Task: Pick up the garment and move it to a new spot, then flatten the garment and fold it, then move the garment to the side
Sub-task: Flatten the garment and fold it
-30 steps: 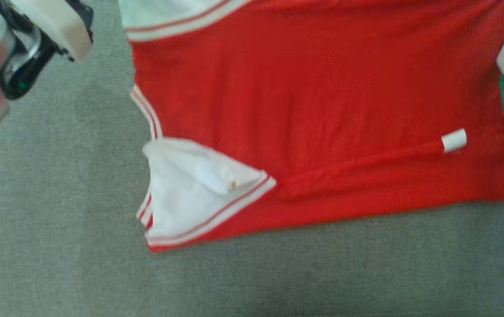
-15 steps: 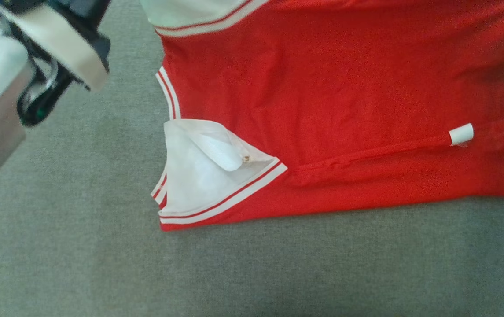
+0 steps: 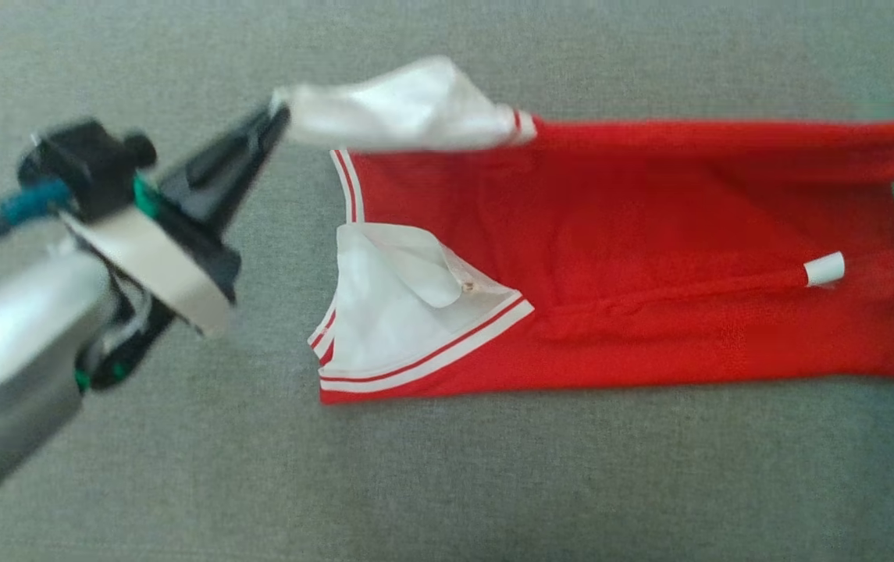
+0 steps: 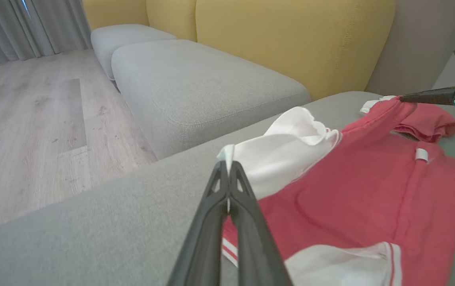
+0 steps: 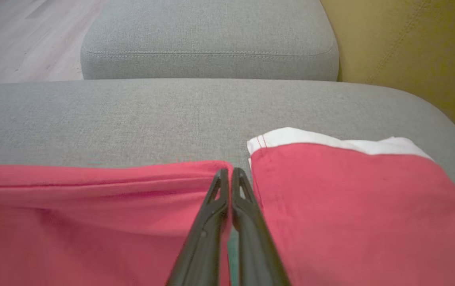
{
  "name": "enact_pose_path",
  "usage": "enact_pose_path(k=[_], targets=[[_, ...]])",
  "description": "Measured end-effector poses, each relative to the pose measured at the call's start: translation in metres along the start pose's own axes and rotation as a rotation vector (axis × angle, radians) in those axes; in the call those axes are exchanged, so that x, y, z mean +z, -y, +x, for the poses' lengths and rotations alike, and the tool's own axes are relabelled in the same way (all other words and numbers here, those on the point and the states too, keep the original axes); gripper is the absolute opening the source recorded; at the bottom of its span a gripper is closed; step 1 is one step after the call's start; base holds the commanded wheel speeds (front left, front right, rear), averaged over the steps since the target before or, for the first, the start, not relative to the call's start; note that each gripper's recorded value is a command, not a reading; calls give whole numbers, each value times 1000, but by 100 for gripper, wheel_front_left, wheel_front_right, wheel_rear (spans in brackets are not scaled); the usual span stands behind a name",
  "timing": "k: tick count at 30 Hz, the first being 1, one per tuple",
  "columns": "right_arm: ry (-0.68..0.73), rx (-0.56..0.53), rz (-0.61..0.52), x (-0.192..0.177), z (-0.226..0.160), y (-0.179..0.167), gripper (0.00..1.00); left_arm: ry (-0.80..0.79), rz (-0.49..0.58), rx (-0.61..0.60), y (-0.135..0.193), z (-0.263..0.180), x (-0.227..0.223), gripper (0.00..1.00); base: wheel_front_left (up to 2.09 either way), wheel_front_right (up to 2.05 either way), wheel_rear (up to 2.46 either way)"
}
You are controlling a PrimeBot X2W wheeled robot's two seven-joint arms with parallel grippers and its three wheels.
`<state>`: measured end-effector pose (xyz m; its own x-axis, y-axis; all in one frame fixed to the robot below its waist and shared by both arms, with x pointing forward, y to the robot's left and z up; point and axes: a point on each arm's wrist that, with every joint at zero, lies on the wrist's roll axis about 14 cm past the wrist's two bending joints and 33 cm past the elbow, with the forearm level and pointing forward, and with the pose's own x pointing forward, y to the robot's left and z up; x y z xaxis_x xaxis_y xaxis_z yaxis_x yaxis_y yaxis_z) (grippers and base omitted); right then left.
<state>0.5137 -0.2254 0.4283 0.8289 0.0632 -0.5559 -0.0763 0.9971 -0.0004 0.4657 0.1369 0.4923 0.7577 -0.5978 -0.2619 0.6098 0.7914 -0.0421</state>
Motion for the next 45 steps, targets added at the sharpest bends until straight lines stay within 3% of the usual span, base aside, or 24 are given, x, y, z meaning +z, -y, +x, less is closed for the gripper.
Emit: enact_pose_path(k=[18, 34, 35, 36, 37, 39, 45], targets=[[-125, -23, 84, -71, -42, 6, 0, -143, -216, 37, 72, -56, -84, 0, 0, 0, 0], [-170, -35, 138, -97, -45, 4, 0, -167, -252, 73, 70, -47, -112, 0, 0, 0, 0], [-169, -35, 142, -98, -46, 3, 14, -165, -252, 77, 70, -47, -112, 0, 0, 0, 0], [-167, -36, 145, -98, -46, 3, 45, -164, -254, 75, 71, -47, -112, 0, 0, 0, 0], [-167, -37, 148, -99, -47, 3, 100, -162, -256, 74, 72, -47, -112, 28, 0, 0, 0], [-154, -39, 160, -98, -49, 3, 100, -153, -260, 77, 75, -46, -111, 100, 0, 0, 0], [1, -41, 213, -74, -60, -2, 100, -63, -236, 188, 72, -47, -94, 100, 0, 0, 0]])
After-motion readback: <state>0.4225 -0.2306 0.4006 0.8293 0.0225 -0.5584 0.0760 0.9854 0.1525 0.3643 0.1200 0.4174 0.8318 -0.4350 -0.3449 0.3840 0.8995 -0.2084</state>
